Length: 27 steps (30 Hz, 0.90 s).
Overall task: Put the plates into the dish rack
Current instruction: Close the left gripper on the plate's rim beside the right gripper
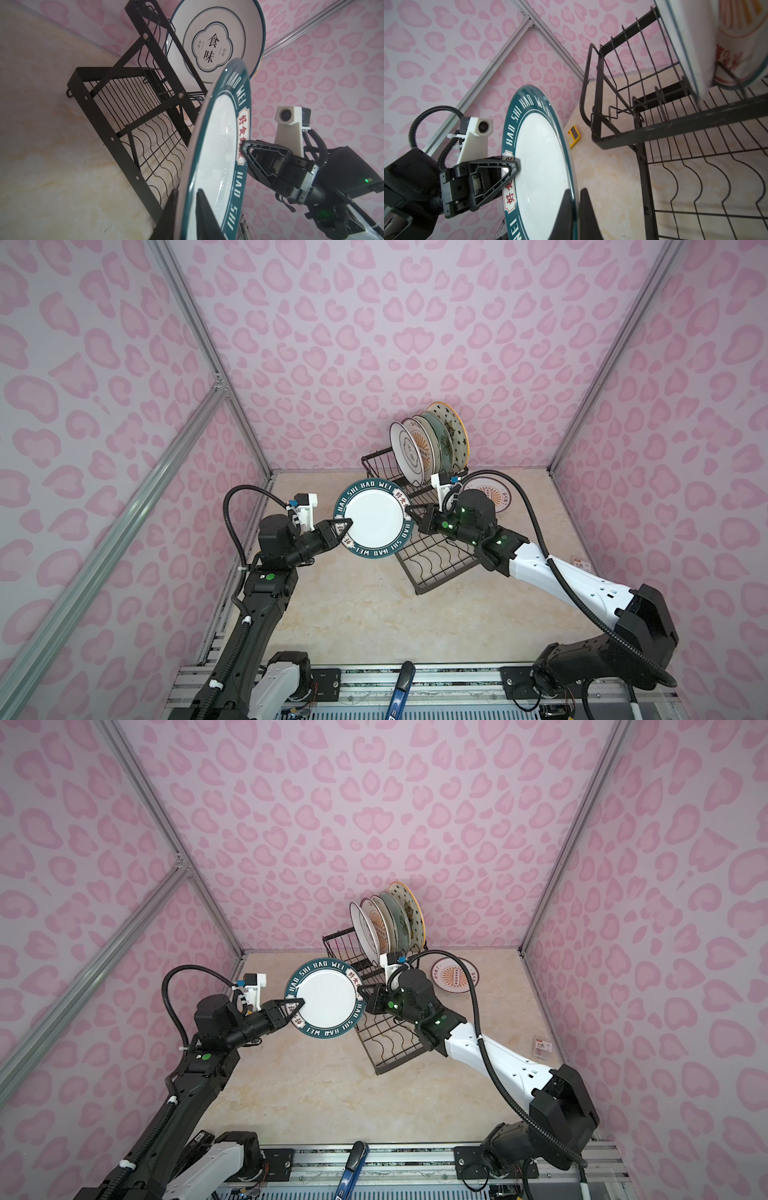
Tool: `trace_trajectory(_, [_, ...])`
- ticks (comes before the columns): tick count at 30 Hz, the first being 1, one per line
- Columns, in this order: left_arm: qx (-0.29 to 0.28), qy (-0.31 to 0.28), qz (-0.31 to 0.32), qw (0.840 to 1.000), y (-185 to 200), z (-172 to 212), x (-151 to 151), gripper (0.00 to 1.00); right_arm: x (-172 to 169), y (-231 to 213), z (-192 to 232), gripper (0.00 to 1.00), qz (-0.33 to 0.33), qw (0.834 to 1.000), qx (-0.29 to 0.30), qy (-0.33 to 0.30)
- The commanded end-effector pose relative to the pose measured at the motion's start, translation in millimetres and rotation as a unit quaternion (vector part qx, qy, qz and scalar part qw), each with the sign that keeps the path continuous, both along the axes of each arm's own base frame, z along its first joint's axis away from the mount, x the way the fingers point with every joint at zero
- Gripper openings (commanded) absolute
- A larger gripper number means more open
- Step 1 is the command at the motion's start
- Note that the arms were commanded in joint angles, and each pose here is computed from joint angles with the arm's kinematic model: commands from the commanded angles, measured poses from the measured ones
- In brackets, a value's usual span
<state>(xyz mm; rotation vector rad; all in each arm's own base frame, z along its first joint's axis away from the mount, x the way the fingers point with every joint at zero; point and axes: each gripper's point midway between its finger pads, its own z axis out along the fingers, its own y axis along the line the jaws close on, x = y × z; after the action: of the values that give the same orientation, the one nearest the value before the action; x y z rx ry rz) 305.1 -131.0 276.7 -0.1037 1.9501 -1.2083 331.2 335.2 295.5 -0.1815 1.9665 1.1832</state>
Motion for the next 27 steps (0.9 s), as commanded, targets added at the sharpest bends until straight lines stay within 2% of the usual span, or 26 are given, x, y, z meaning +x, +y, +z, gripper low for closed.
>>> trace_trajectory(1, [-0.001,-0.029,-0.01,1.0,-2.5,16.3,-2.6,0.15,-1.6,7.8,17.1,0.0,0.015,0.999,0.036,-0.019])
trace_trajectory(5, [-0.002,-0.032,-0.007,0.999,-1.7,19.6,-2.6,0.03,-3.6,10.2,19.7,0.0,0.022,0.999,0.042,-0.022])
trace_trajectory(12, [-0.011,-0.041,-0.002,0.999,-1.0,27.0,-3.1,0.03,-6.0,12.1,24.6,0.0,0.027,0.998,0.048,-0.029])
trace_trajectory(17, [-0.022,-0.058,0.008,0.998,0.8,37.3,-5.1,0.03,-9.5,16.8,25.1,0.16,0.036,0.997,0.056,-0.028])
trace_trajectory(21, [-0.024,-0.071,0.009,0.997,1.6,45.1,-7.4,0.03,-14.5,25.0,25.6,0.24,0.049,0.997,0.062,-0.026])
trace_trajectory(27, [-0.022,-0.082,0.011,0.996,2.4,51.5,-10.1,0.03,-22.8,37.6,25.3,0.27,0.076,0.994,0.072,-0.02])
